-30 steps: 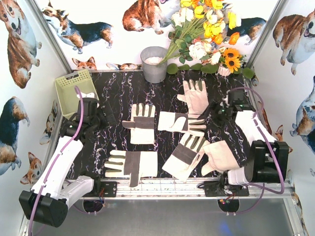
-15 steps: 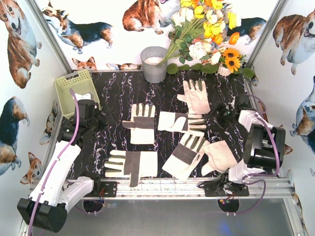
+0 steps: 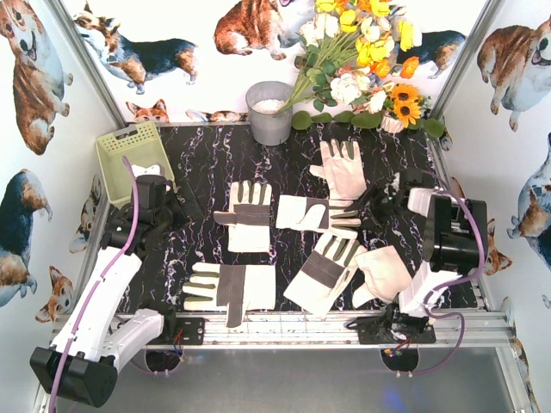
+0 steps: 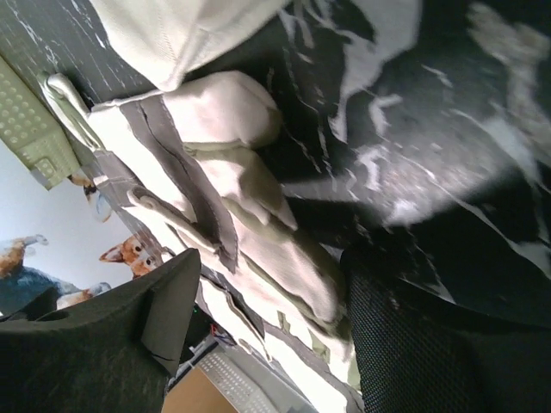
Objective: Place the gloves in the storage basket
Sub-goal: Pick up the glove from the center of the board.
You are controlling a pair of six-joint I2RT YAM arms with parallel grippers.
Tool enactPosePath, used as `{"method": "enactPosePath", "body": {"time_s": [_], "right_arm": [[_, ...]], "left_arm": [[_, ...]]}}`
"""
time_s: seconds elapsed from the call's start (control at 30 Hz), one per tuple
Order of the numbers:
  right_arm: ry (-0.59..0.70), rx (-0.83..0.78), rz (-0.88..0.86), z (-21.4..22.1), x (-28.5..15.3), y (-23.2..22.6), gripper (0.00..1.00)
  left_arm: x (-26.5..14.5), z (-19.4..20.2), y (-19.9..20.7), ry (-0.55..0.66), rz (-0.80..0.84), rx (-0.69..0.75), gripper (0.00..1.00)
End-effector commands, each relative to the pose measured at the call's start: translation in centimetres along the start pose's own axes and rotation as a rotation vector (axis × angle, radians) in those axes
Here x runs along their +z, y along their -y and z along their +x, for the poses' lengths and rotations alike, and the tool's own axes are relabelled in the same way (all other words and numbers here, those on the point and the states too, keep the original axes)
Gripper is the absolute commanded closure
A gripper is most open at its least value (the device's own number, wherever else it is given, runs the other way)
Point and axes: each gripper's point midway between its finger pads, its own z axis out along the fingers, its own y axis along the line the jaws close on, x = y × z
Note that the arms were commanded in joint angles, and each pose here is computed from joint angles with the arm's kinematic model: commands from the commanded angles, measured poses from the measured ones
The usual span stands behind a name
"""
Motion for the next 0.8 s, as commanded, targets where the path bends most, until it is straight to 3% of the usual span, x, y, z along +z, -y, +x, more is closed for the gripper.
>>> {"method": "enactPosePath", "body": {"time_s": [0.0, 0.13, 0.27, 0.5, 0.77], "right_arm": [[0.007, -0.083, -0.049, -1.2, 1.0, -2.6, 0.35], [-0.004, -0.085, -0.073, -1.1, 1.4, -3.3, 0.58], [-0.011, -0.101, -0.128, -1.0, 0.3, -5.2, 0.99], [0.033, -0.269, -0.197, 0.3, -4.8, -10.2, 1.00], [0.019, -0.435, -0.276, 4.5, -9.9, -14.1, 1.00]], "left_arm": [[0.3, 0.2, 0.9, -0.008, 0.040, -0.004, 0.01], [0.6, 0.3, 1.4, -0.017, 0.060, 0.000, 0.01], [1.4, 0.7, 2.0, -0.042, 0.070, 0.021, 0.01], [2.1, 0.8, 8.1, -0.038, 0.207, 0.164, 0.01], [0.4, 2.6, 19.3, -0.001, 0.481, 0.531, 0.02]]}}
